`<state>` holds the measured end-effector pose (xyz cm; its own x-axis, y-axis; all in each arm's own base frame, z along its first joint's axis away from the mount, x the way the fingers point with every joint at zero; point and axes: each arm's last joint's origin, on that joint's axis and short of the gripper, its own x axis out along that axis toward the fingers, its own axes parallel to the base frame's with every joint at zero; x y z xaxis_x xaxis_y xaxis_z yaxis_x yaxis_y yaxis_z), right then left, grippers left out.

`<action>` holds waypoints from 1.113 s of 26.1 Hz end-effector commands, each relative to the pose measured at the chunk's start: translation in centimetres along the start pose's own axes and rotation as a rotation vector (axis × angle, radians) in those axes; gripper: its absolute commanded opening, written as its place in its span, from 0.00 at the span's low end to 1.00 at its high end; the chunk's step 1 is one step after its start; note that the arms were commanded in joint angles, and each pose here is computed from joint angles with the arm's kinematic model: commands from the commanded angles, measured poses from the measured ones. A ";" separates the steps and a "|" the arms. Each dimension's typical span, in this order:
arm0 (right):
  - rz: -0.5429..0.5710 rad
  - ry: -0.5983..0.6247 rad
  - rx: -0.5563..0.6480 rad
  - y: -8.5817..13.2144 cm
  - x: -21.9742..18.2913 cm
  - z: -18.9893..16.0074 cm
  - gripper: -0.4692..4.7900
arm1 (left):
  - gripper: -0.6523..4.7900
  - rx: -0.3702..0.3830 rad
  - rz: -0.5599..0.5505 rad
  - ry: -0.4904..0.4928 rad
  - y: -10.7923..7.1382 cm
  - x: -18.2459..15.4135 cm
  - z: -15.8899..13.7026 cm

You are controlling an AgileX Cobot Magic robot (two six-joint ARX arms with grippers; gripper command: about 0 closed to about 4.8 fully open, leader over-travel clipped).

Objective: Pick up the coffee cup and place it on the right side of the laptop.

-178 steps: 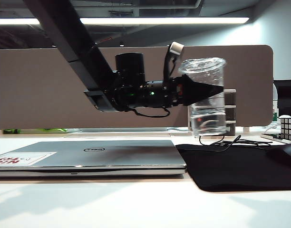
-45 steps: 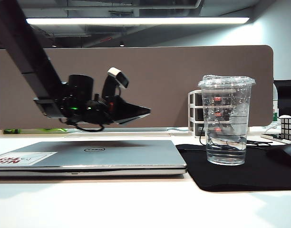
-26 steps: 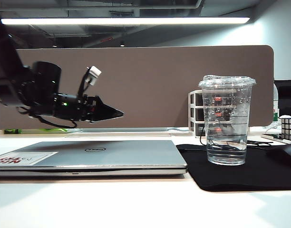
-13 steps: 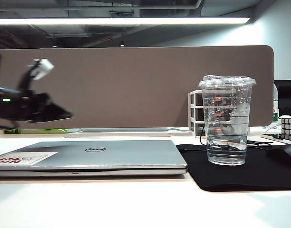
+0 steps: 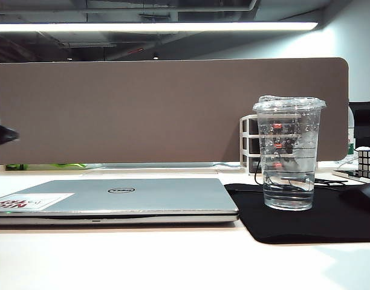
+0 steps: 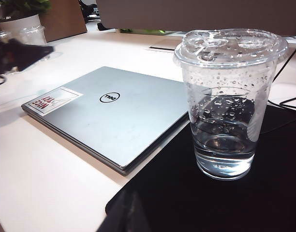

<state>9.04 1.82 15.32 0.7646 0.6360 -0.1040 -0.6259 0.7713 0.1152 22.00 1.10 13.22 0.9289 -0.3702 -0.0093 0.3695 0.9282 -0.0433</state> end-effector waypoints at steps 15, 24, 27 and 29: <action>0.033 -0.002 0.001 0.1 0.0 -0.1 0.09 | 0.11 -0.050 0.046 -0.093 -2.8 -4.5 1.4; -0.010 -0.007 -0.001 -0.1 0.0 -0.1 0.09 | 0.11 -0.028 0.122 -0.037 -3.7 -6.7 2.9; -0.033 -0.008 -0.002 -0.1 0.0 -0.1 0.09 | 0.11 0.001 0.127 -0.050 -4.0 -7.3 3.3; -0.096 -0.016 -0.013 -0.3 0.0 0.0 0.09 | 0.11 0.003 0.153 -0.019 -4.3 -8.0 3.2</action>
<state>9.10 1.70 15.35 0.7954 0.5970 -0.1042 -0.5873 0.8018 0.1104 13.17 0.16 17.04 0.9691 -0.2422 0.0475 0.2443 0.9686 -0.0458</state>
